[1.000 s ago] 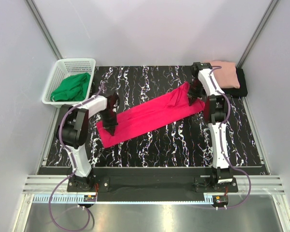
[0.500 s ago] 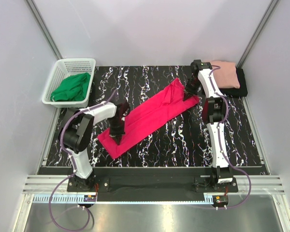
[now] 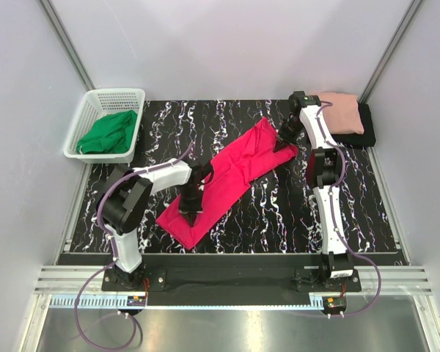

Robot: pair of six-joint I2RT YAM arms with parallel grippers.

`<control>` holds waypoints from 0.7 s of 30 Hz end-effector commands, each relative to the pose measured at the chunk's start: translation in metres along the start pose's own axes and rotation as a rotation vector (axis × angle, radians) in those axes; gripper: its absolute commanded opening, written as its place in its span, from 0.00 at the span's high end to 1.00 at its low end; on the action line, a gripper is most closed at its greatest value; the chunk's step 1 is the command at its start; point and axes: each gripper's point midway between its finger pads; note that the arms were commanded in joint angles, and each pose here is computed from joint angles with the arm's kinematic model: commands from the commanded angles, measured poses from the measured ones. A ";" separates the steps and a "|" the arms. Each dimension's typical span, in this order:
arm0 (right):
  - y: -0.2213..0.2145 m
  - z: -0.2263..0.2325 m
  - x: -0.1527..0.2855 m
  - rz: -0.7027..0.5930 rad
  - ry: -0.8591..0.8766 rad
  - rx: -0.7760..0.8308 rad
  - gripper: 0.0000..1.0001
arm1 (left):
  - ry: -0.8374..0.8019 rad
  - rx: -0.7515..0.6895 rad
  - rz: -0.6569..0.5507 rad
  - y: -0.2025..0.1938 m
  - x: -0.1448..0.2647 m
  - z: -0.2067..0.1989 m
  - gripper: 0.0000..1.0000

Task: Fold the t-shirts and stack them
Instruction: Fold the tshirt

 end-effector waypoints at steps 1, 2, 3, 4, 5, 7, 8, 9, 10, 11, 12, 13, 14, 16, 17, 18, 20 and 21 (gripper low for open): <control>0.006 0.006 -0.023 -0.016 0.010 0.013 1.00 | -0.067 -0.013 -0.008 -0.003 0.001 -0.021 1.00; 0.007 0.007 -0.023 -0.018 0.020 0.006 1.00 | -0.074 -0.027 -0.005 -0.007 0.000 -0.024 1.00; 0.009 0.007 -0.025 -0.025 0.023 0.006 1.00 | -0.082 -0.033 -0.001 -0.009 0.001 -0.026 1.00; 0.011 0.008 -0.026 -0.032 0.027 0.005 1.00 | -0.087 -0.038 -0.002 -0.012 0.002 -0.026 1.00; 0.012 0.010 -0.026 -0.037 0.029 0.005 1.00 | -0.090 -0.046 0.001 -0.015 0.002 -0.028 1.00; 0.016 0.010 -0.028 -0.047 0.044 -0.004 1.00 | -0.097 -0.053 0.004 -0.019 0.002 -0.028 1.00; 0.018 0.011 -0.028 -0.051 0.056 -0.009 1.00 | -0.103 -0.059 0.003 -0.020 0.002 -0.029 1.00; 0.022 0.011 -0.027 -0.065 0.064 -0.012 1.00 | -0.106 -0.062 0.005 -0.022 0.002 -0.029 1.00; 0.024 0.012 -0.027 -0.069 0.072 -0.020 1.00 | -0.109 -0.066 0.004 -0.023 0.002 -0.029 1.00; 0.026 0.013 -0.027 -0.072 0.085 -0.022 1.00 | -0.114 -0.073 0.004 -0.024 0.003 -0.031 1.00; 0.030 0.014 -0.027 -0.084 0.096 -0.023 1.00 | -0.118 -0.076 0.008 -0.026 0.003 -0.030 1.00; 0.031 0.016 -0.027 -0.089 0.105 -0.024 1.00 | -0.123 -0.080 0.008 -0.027 0.002 -0.032 1.00; 0.032 0.016 -0.027 -0.091 0.110 -0.027 1.00 | -0.132 -0.084 0.009 -0.027 0.003 -0.034 1.00; 0.036 0.018 -0.028 -0.103 0.125 -0.027 1.00 | -0.150 -0.093 0.015 -0.030 0.003 -0.038 1.00; 0.037 0.021 -0.028 -0.103 0.140 -0.027 1.00 | -0.154 -0.100 0.017 -0.032 0.002 -0.040 1.00; 0.039 0.022 -0.028 -0.110 0.150 -0.025 1.00 | -0.164 -0.103 0.022 -0.033 0.003 -0.042 1.00; 0.041 0.026 -0.028 -0.117 0.171 -0.026 1.00 | -0.177 -0.119 0.020 -0.034 0.004 -0.048 1.00; 0.044 0.028 -0.028 -0.127 0.183 -0.023 1.00 | -0.185 -0.127 0.019 -0.035 0.006 -0.051 1.00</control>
Point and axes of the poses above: each gripper's point midway between its finger pads, its own x axis back along the fingers, its own z axis along the line the jaws close on, y = z × x, and after that the axes turned 14 degrees about x, right-handed
